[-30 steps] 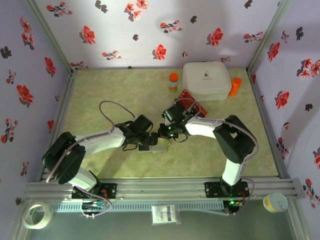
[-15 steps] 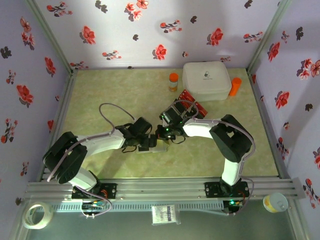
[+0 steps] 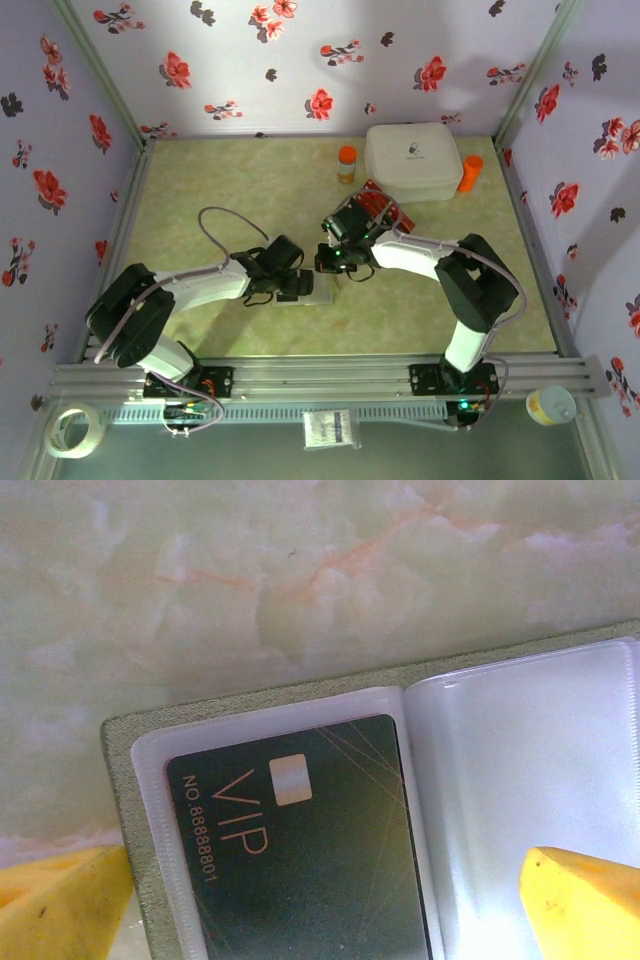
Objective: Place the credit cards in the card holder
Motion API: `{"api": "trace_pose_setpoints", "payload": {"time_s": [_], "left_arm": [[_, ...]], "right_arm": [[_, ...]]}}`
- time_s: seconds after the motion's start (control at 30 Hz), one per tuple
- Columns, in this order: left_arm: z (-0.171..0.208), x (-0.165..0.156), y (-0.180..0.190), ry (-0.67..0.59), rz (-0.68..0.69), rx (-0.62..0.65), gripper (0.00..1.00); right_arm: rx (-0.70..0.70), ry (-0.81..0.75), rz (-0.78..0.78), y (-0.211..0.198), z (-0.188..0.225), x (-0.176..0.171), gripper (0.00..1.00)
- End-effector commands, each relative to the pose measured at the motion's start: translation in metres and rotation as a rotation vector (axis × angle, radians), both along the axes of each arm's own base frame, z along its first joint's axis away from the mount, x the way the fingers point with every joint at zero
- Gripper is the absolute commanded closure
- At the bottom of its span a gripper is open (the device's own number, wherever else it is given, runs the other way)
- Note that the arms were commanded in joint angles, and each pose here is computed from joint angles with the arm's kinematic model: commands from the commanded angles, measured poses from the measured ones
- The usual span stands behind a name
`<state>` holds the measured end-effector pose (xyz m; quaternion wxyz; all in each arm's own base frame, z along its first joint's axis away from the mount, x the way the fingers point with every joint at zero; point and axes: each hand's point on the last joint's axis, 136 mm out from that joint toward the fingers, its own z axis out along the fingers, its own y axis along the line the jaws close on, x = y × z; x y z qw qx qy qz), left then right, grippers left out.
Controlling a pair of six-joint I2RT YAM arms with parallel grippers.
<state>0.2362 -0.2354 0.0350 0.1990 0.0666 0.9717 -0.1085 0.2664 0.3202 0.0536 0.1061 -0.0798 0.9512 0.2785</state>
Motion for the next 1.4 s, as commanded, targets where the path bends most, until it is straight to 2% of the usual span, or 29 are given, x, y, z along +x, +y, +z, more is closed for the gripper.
{"api": "trace_pose_setpoints", "payload": {"time_s": [0.0, 0.23, 0.53, 0.93, 1.1, 1.27, 1.37], "left_arm": [[0.002, 0.000, 0.004, -0.021, -0.005, 0.020, 0.00], [0.005, 0.004, 0.000, -0.029, -0.008, 0.015, 0.00], [0.008, 0.006, -0.004, -0.045, -0.015, -0.005, 0.00], [-0.013, -0.001, 0.002, -0.018, -0.031, 0.030, 0.00], [-0.022, -0.006, 0.006, 0.000, -0.034, 0.036, 0.07], [-0.026, -0.009, 0.006, 0.010, -0.036, 0.024, 0.19], [-0.027, -0.010, 0.005, 0.013, -0.037, 0.021, 0.21]], "right_arm": [[-0.045, 0.007, 0.009, -0.006, -0.008, 0.002, 0.97], [-0.042, 0.060, 0.015, -0.001, -0.029, -0.006, 0.99], [-0.019, 0.075, 0.026, 0.013, -0.036, -0.014, 1.00], [0.002, 0.085, 0.011, 0.015, -0.036, -0.016, 1.00], [0.018, 0.069, 0.008, 0.017, -0.026, -0.013, 0.99], [0.037, 0.031, -0.017, 0.012, -0.007, -0.005, 0.90], [0.042, 0.017, -0.032, 0.008, 0.000, -0.003, 0.85]]}}
